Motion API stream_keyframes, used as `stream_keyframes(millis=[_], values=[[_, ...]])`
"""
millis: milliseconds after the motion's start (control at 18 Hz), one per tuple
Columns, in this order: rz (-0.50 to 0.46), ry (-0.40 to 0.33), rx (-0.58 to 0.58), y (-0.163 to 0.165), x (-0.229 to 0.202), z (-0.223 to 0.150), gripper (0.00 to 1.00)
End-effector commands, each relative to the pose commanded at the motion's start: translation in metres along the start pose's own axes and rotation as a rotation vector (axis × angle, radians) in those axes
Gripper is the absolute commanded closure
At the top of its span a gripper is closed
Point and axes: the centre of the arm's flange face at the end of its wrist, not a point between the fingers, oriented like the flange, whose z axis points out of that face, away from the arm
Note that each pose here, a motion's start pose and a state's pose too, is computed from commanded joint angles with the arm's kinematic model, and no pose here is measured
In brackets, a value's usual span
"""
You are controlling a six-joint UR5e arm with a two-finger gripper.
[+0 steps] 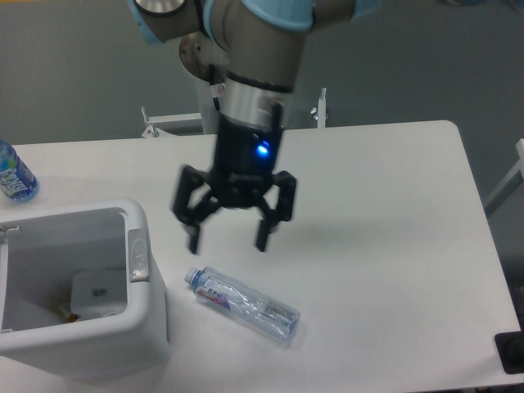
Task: Place the trash in the trash can
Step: 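Move the open gripper over the clear water bottle and lower, then close the gripper on the bottle's bottom end and adjust grip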
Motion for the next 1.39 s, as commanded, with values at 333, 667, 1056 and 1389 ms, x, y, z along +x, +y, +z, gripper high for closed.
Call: stream_keyframes(millis=[333, 667, 1056, 1389], values=[[-0.014, -0.085, -0.122, 0.002, -0.033, 0.104, 0.0], [-0.043, -0.22, -0.185, 0.017, -0.059, 0.159, 0.0], [-0.047, -0.293, -0.203, 0.029, -0.052, 0.191, 0.0], [-0.039, -0.298, -0.23, 0.034, -0.05, 0.218, 0.0]])
